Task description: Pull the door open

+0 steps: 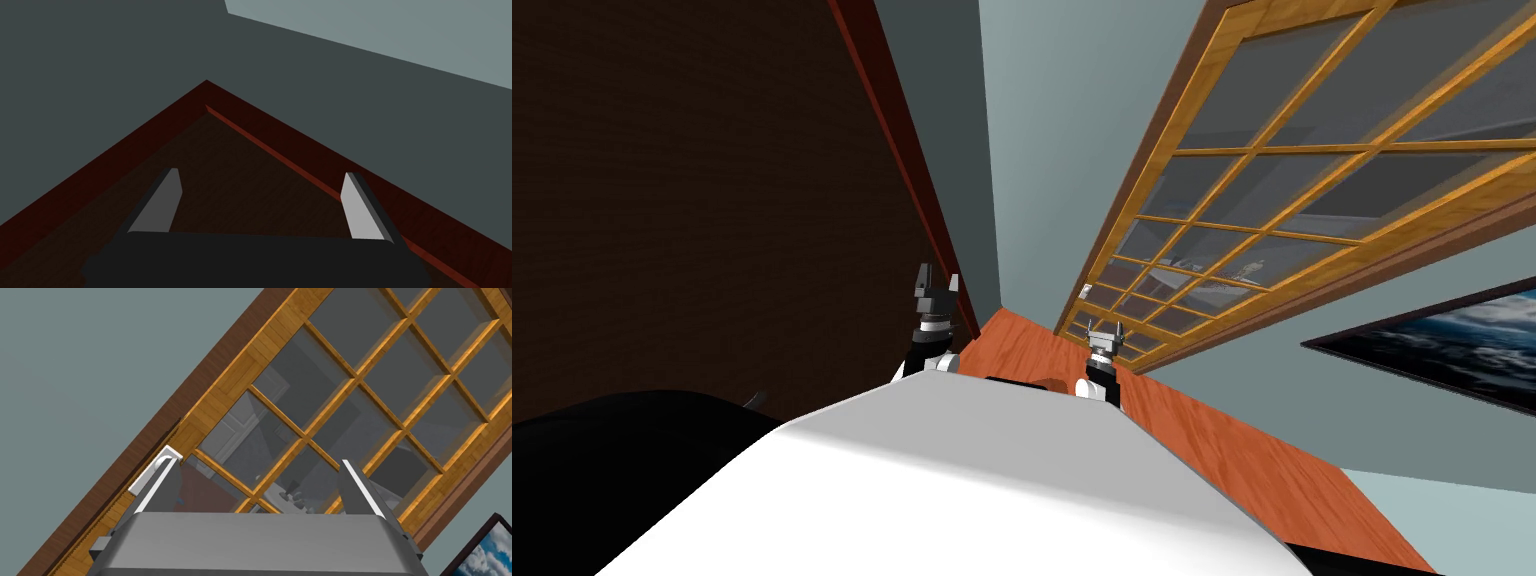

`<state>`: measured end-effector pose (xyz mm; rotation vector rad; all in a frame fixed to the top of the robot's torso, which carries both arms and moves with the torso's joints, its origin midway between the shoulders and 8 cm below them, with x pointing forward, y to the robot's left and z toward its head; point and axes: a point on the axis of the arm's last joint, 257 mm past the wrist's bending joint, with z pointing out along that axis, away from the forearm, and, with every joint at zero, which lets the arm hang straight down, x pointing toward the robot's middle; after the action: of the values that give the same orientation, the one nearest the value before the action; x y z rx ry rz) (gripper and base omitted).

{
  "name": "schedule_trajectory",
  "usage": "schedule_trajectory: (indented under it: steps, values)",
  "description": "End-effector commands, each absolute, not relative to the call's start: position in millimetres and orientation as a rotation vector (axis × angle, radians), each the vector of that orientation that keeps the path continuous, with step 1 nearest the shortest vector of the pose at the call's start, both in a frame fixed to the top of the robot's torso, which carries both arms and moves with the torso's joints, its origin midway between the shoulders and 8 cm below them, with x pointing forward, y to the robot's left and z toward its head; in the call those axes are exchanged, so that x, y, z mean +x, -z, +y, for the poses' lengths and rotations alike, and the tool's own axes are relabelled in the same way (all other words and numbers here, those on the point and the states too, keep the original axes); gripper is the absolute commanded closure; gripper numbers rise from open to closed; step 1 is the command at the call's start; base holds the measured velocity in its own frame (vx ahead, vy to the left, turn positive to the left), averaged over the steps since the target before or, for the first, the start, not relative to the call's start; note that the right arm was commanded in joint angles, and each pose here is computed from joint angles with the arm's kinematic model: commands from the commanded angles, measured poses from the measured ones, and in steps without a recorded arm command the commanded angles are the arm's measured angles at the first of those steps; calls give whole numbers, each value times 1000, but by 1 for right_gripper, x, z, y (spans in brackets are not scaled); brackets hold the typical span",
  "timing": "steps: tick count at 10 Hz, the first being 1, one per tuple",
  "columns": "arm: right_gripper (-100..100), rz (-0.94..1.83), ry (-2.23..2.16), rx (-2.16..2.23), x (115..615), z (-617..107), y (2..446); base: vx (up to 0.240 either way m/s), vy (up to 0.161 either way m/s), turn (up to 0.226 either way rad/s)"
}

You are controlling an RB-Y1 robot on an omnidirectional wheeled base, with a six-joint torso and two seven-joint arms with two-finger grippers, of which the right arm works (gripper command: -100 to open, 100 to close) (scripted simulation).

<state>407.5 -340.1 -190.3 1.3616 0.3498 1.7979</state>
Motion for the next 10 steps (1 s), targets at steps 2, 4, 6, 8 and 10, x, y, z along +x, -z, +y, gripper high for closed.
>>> schedule_trajectory:
  steps: [2,4,6,8,10]
  values:
    - [-100,284,-1827,1427,407,-348,210,95,-52,111]
    - [-100,232,-1844,1474,406,-355,225,105,-46,105]
    - [-100,177,-1858,1519,404,-362,240,75,-41,97]
    - [-100,121,-1870,1562,402,-369,254,86,-48,96]
    - [-100,63,-1879,1602,399,-376,268,79,-54,100]
